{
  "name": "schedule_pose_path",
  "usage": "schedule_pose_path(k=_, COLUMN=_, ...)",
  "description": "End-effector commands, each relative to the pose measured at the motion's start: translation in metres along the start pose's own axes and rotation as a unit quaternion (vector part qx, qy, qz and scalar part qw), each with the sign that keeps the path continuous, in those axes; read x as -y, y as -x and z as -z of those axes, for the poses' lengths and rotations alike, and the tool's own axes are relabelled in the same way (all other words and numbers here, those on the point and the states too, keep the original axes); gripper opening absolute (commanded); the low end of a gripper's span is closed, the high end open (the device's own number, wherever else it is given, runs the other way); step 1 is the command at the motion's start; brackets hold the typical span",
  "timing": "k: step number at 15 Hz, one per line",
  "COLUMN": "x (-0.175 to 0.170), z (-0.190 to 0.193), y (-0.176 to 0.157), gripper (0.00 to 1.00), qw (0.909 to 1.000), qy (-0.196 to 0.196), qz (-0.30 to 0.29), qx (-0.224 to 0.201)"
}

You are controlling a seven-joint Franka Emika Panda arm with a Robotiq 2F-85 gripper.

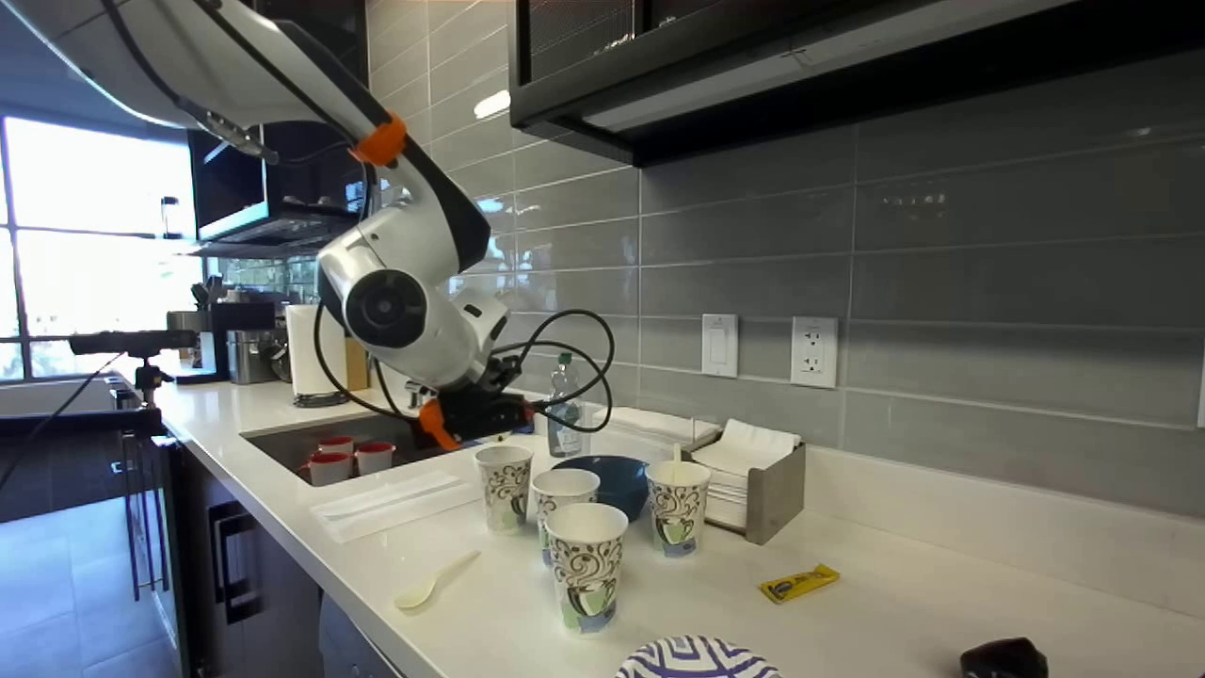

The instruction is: Pour the contents from the left spoon into the first left cup

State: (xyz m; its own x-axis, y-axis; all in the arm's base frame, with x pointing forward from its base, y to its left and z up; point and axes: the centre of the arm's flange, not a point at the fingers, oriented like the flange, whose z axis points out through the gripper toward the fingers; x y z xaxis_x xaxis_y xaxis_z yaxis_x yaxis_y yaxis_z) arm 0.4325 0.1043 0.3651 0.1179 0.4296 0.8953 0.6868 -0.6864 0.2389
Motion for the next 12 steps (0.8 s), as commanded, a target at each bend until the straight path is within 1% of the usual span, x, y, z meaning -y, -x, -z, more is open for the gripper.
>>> schedule_pose_path(k=1, x=0.0046, z=0.0117, y=0.0033, gripper=0.03, qw=0.9997, qy=0.008, qz=0.006, qx=-0.023)
schedule_pose_path(k=7, x=0.0056, z=0.0160, y=0.0051, gripper=0.03, qw=0.9985, qy=0.002, qz=0.013, qx=-0.053)
schedule_pose_path(k=12, x=0.0024, z=0.0169, y=0.0065, gripper=0.03, qw=0.9976, qy=-0.003, qz=0.012, qx=-0.069)
